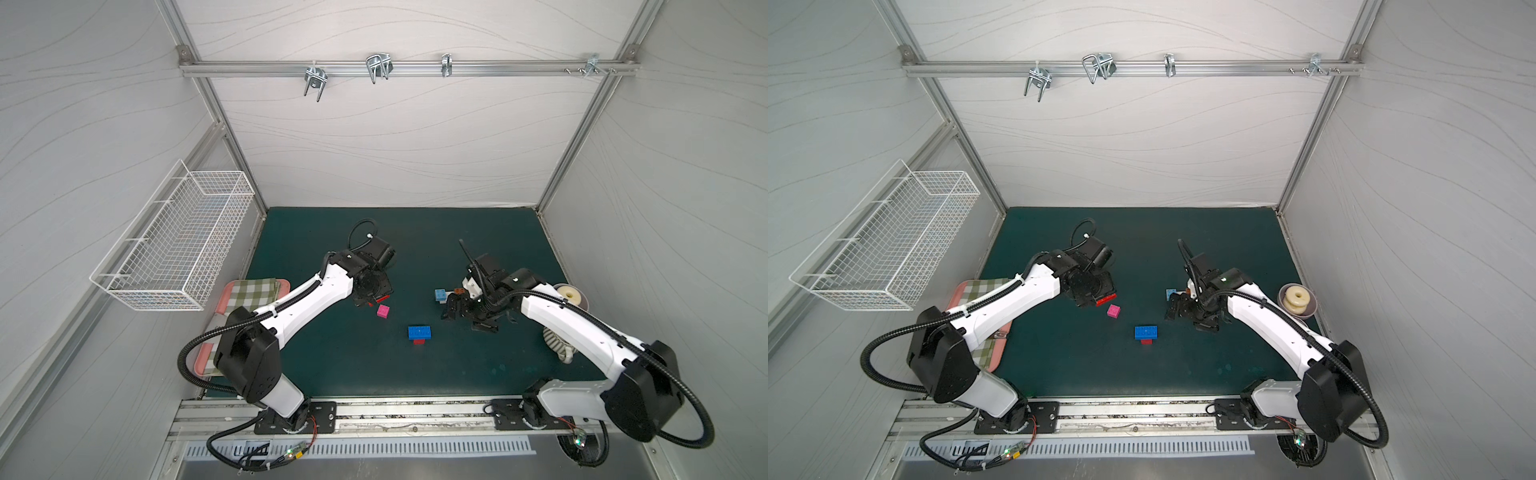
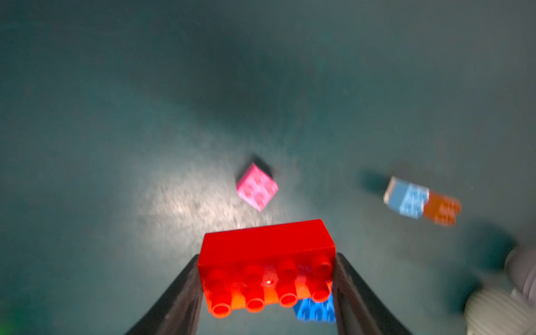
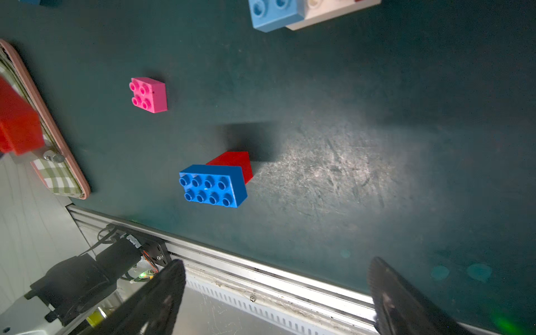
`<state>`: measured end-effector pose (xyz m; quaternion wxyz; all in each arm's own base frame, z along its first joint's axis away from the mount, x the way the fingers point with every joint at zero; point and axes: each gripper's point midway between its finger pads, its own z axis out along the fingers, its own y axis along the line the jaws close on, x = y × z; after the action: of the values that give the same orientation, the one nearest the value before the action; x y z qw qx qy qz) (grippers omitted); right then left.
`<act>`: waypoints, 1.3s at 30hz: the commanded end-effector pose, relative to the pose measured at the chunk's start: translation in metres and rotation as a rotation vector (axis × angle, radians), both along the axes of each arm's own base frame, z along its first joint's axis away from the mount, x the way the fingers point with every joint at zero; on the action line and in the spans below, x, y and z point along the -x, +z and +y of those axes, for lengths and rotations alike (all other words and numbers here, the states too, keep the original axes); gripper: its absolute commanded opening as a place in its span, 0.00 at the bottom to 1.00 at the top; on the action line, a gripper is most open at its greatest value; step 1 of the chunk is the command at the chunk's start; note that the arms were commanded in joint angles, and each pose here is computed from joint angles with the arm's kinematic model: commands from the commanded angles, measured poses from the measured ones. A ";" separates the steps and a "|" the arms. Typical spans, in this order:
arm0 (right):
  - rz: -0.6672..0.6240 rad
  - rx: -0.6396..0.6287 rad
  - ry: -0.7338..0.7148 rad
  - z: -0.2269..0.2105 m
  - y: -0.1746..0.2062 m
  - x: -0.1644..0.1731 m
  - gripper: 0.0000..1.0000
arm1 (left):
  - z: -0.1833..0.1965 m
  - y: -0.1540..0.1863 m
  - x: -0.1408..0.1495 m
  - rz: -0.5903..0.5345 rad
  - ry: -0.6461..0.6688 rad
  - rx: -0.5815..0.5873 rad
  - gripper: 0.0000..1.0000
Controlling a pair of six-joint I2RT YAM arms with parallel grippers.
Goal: Assemble a carrot with lego
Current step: Pick up the lego brick from the center of the board, then assemble the lego brick with the lego brick.
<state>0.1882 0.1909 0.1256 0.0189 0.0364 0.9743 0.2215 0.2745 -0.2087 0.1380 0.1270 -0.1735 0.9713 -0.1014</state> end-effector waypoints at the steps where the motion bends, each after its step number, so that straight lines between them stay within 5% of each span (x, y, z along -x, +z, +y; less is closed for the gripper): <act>1: -0.005 -0.055 -0.010 -0.004 0.001 0.001 0.99 | -0.021 0.007 0.019 0.035 -0.116 -0.001 0.37; 12: 0.016 -0.113 -0.065 -0.022 -0.015 0.015 0.99 | -0.090 0.003 0.053 0.038 -0.354 0.004 0.35; 39: 0.033 -0.166 -0.064 -0.024 -0.020 0.017 0.99 | -0.115 -0.034 0.057 0.108 -0.359 -0.074 0.34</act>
<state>0.1714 0.1654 0.1042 0.0095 0.0794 0.9538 0.2898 0.2104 -0.3196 0.0968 0.0475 0.0086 0.9955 -0.0813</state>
